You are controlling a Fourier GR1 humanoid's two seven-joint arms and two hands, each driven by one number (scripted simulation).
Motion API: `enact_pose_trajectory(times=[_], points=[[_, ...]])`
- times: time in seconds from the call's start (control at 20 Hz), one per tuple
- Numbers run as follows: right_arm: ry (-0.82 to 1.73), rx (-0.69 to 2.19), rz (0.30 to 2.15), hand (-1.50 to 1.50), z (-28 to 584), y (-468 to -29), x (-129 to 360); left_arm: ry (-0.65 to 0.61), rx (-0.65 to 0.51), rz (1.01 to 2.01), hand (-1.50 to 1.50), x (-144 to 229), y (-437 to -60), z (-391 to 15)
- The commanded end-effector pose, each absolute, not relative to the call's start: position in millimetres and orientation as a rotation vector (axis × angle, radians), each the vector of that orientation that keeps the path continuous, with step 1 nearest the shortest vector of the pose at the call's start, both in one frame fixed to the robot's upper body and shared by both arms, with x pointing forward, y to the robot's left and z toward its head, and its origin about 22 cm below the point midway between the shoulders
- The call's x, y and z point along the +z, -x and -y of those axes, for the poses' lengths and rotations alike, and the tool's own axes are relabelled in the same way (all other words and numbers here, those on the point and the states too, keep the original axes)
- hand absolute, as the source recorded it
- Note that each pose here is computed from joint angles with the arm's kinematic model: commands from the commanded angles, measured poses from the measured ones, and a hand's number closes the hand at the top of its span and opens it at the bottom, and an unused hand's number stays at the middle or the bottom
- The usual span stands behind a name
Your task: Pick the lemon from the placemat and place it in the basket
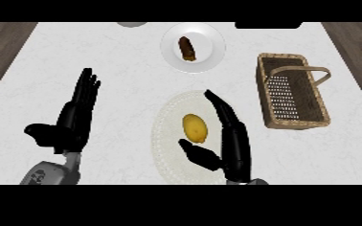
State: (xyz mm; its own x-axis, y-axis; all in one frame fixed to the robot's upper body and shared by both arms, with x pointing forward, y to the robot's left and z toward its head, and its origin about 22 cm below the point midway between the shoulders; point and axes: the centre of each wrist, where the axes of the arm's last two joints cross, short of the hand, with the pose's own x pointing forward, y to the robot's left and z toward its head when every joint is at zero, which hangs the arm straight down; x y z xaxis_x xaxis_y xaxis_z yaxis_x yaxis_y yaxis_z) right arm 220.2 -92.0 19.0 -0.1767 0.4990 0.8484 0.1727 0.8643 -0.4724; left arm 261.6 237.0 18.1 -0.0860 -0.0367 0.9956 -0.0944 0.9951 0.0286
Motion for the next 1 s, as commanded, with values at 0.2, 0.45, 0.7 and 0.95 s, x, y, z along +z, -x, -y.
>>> enact_pose_trajectory(times=[0.2,0.45,0.7,0.95], points=[[0.917,0.555,1.379,-1.5,124.8,-232.2,15.8,-0.146,0.081,1.649,0.0,16.0,-254.9,-248.1],[0.893,0.743,1.195,-1.5,85.1,-227.7,59.2,-0.127,0.059,1.636,0.0,12.8,-250.1,-244.1],[0.829,0.8,1.12,-1.5,53.1,-217.8,138.1,-0.091,0.036,1.655,0.0,23.8,-248.6,-243.5],[0.872,0.819,1.04,-1.5,40.3,-212.3,162.7,-0.086,0.062,1.671,0.0,38.3,-262.2,-234.4]])
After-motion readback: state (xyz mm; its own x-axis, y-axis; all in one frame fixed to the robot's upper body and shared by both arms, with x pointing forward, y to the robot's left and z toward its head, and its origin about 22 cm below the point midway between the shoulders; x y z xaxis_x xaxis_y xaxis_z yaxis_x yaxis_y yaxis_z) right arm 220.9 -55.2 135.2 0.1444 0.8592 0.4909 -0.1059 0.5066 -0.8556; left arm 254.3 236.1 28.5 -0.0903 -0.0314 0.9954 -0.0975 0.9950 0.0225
